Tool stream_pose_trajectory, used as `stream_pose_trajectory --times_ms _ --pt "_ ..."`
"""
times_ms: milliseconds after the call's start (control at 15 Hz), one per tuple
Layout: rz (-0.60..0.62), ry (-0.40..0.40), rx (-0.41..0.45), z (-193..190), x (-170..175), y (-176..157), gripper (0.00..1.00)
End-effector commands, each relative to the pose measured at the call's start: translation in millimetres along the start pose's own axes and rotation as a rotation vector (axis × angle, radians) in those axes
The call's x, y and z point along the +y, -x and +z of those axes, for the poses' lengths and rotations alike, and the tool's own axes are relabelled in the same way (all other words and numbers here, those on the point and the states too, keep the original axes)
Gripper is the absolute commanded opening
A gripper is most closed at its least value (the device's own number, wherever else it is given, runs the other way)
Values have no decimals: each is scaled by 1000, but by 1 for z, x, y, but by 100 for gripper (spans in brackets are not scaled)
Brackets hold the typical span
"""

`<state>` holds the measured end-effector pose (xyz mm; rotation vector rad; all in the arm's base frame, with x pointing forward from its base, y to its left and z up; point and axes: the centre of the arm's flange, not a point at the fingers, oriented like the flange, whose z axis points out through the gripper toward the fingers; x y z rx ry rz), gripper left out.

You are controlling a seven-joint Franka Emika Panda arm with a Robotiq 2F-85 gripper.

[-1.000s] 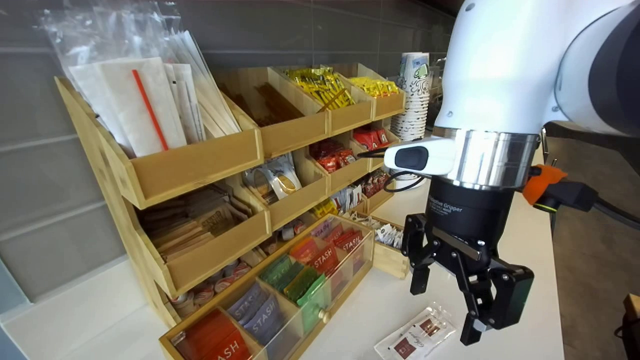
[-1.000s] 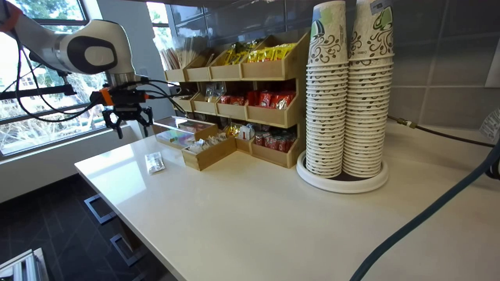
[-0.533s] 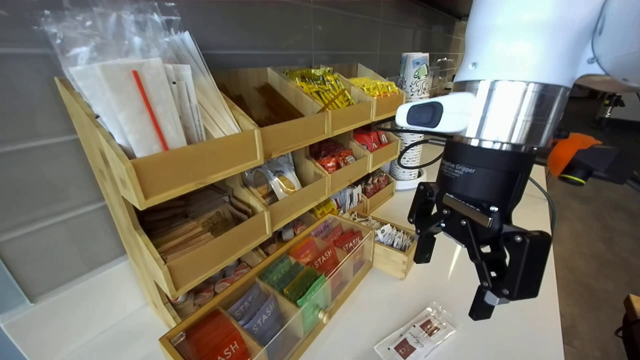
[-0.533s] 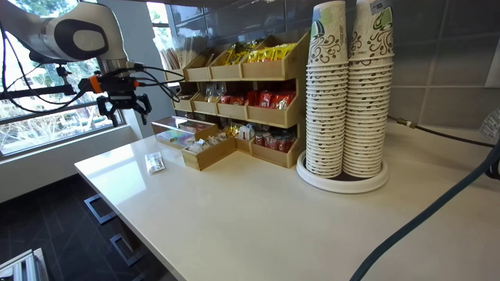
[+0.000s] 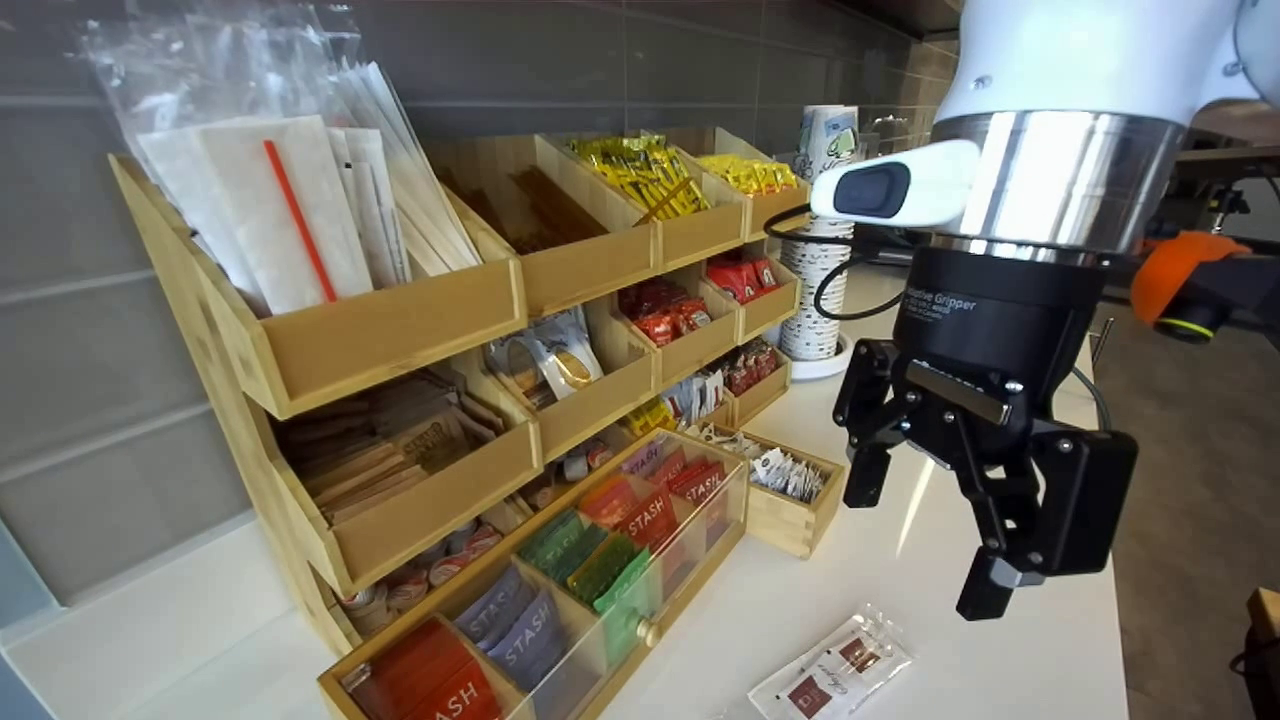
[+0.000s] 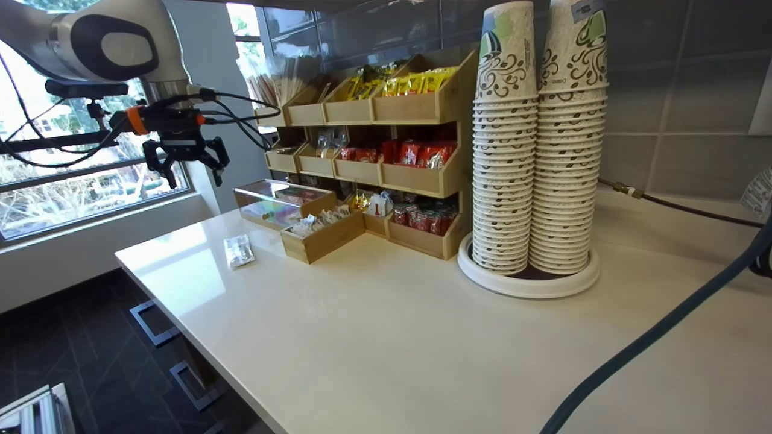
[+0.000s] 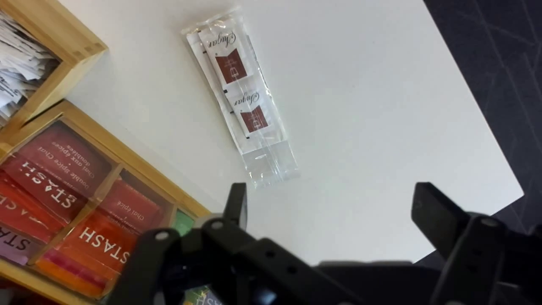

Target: Pick up one packet of the white item on the top shelf in the first box to the far right

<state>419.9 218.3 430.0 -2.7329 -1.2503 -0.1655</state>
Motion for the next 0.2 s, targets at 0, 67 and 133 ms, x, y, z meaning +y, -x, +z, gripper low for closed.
stream_pose_trajectory --times_ms 0,67,133 --pt "0 0 0 0 0 0 100" --pt "1 0 0 0 0 0 100" --pt "1 0 0 0 0 0 100"
